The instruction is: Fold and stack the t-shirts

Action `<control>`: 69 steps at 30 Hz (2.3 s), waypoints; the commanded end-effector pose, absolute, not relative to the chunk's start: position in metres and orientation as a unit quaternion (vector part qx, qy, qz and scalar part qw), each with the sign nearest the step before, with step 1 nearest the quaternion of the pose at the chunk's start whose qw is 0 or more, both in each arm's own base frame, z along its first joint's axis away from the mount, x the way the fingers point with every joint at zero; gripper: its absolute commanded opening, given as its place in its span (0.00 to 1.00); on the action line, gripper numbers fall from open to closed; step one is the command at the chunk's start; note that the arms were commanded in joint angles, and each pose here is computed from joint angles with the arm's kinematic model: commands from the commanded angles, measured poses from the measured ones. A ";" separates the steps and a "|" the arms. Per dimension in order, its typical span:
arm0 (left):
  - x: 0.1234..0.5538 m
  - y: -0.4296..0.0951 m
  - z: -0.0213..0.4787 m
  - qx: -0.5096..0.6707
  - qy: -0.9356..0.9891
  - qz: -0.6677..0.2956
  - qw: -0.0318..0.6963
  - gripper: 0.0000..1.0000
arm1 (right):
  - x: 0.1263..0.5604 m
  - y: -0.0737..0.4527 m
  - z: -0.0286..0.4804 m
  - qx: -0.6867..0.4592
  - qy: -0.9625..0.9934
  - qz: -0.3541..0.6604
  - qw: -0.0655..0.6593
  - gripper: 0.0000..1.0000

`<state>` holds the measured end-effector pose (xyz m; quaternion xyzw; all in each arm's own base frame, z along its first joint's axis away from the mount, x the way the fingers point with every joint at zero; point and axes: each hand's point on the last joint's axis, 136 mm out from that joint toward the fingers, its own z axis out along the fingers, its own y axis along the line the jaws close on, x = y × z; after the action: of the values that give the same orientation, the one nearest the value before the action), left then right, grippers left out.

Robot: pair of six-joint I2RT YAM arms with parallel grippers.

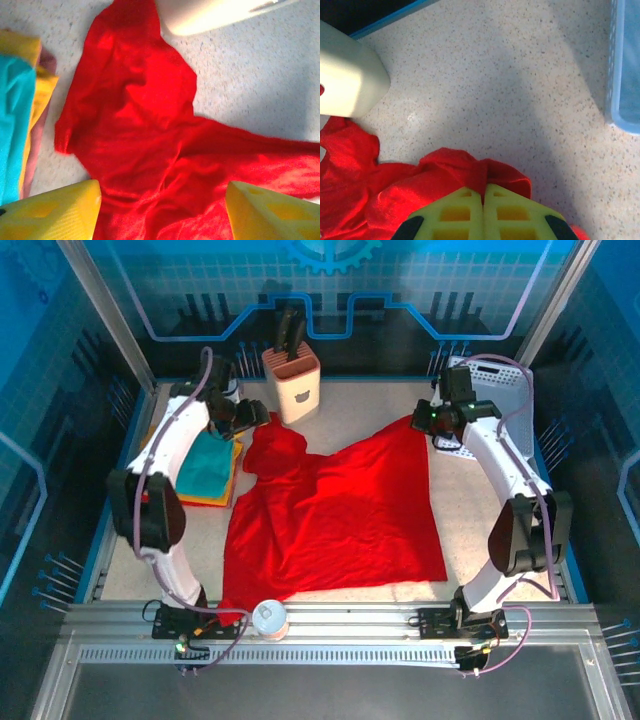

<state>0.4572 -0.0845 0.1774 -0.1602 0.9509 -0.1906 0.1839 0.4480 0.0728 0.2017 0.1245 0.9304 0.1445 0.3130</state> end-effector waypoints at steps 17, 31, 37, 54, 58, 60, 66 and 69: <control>0.509 -0.092 0.092 -0.195 0.966 -0.127 0.111 0.68 | 0.514 0.058 0.182 0.114 0.920 0.134 0.349 0.00; 0.546 -0.081 0.050 -0.216 0.967 -0.070 0.114 0.58 | 0.511 0.057 0.175 0.105 0.926 0.141 0.333 0.00; 0.551 -0.084 0.030 -0.227 0.965 -0.074 0.110 0.43 | 0.510 0.055 0.173 0.111 0.926 0.147 0.330 0.00; 0.558 -0.046 0.181 -0.227 0.928 -0.093 0.280 0.00 | 0.527 0.032 0.199 0.153 0.891 0.138 0.404 0.00; 0.558 -0.037 0.204 -0.217 0.918 -0.089 0.320 0.00 | 0.529 0.028 0.198 0.166 0.884 0.143 0.413 0.03; 0.563 -0.034 0.210 -0.209 0.915 -0.082 0.336 0.00 | 0.531 0.026 0.194 0.174 0.885 0.143 0.408 0.06; 0.583 -0.042 0.199 -0.183 0.917 -0.087 0.345 0.04 | 0.537 0.027 0.169 0.182 0.904 0.137 0.363 0.10; 0.593 -0.044 0.187 -0.168 0.919 -0.082 0.347 0.22 | 0.535 0.025 0.157 0.184 0.915 0.127 0.337 0.22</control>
<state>0.5758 -0.0435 0.1945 -0.1922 0.9193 -0.0938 0.3303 0.5364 0.0353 0.1708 0.1694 0.9043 0.1400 0.3660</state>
